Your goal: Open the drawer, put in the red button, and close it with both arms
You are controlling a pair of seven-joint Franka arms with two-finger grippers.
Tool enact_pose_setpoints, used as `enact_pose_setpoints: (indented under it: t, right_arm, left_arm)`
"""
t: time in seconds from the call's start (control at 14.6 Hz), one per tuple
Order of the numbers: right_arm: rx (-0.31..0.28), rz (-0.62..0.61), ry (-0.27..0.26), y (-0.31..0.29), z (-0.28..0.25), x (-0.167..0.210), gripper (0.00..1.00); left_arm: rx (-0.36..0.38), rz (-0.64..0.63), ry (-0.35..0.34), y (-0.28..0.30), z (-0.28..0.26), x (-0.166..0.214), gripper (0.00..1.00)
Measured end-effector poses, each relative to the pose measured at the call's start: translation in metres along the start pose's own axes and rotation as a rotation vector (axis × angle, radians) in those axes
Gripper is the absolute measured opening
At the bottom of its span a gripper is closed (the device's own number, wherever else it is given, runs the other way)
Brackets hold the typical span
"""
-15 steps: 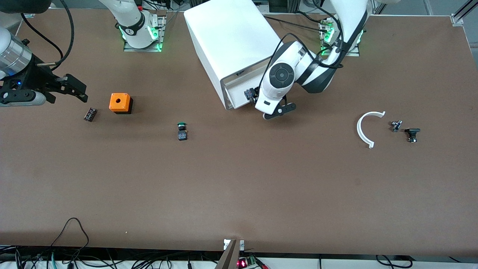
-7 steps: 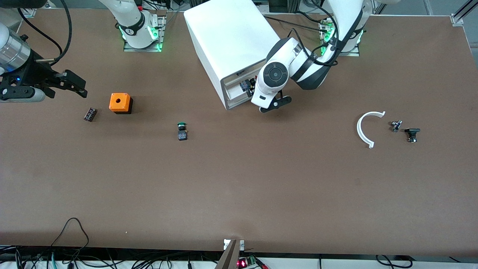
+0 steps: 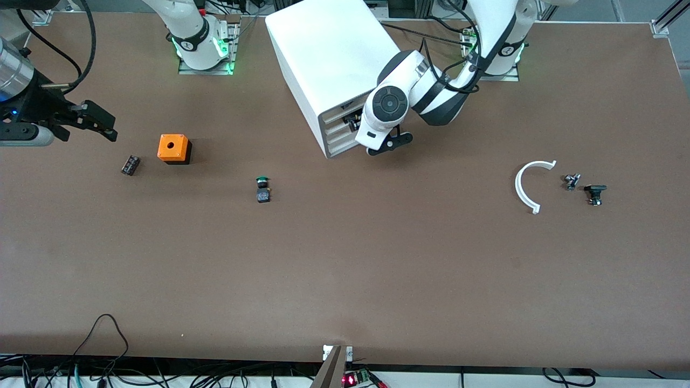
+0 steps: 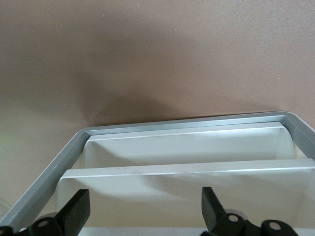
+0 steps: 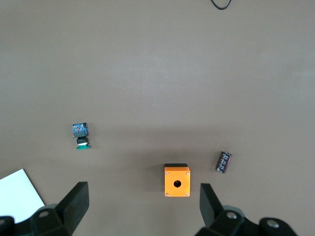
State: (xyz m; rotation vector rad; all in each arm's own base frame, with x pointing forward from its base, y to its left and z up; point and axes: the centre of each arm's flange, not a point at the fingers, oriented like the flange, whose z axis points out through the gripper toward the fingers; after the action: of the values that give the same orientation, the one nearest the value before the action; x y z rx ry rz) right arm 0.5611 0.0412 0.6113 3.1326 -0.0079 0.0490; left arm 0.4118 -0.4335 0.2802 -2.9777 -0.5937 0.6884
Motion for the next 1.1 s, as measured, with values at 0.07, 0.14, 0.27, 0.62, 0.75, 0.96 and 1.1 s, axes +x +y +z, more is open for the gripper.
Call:
enact_pose_setpoints:
  t: [0.07, 0.14, 0.27, 0.62, 0.75, 0.96, 1.1]
  right_arm:
    - [0.0, 0.001, 0.002, 0.0, -0.001, 0.0, 1.0]
    - [0.0, -0.001, 0.004, 0.0, -0.002, 0.0, 1.0]
    - [0.0, -0.003, 0.004, -0.001, -0.006, -0.001, 1.0]
    - [-0.003, 0.018, -0.03, -0.002, -0.007, -0.005, 1.0]
    - [-0.002, 0.028, -0.023, -0.002, -0.007, -0.004, 1.0]
    - [-0.001, 0.029, -0.024, -0.002, -0.003, -0.001, 1.0]
    - [-0.001, 0.029, -0.022, -0.002, -0.004, -0.001, 1.0]
  left_arm:
    - [-0.001, 0.001, 0.0, 0.0, 0.0, 0.0, 1.0]
    - [-0.005, 0.002, 0.002, 0.001, -0.002, -0.001, 1.0]
    - [-0.013, 0.006, 0.004, 0.005, -0.017, -0.001, 1.0]
    - [0.041, 0.018, 0.119, -0.017, -0.144, 0.036, 1.0]
    - [0.064, 0.046, 0.169, -0.038, -0.185, 0.055, 1.0]
    - [0.129, 0.171, 0.213, -0.07, -0.223, 0.082, 1.0]
    - [0.203, 0.271, 0.268, -0.086, -0.245, 0.09, 1.0]
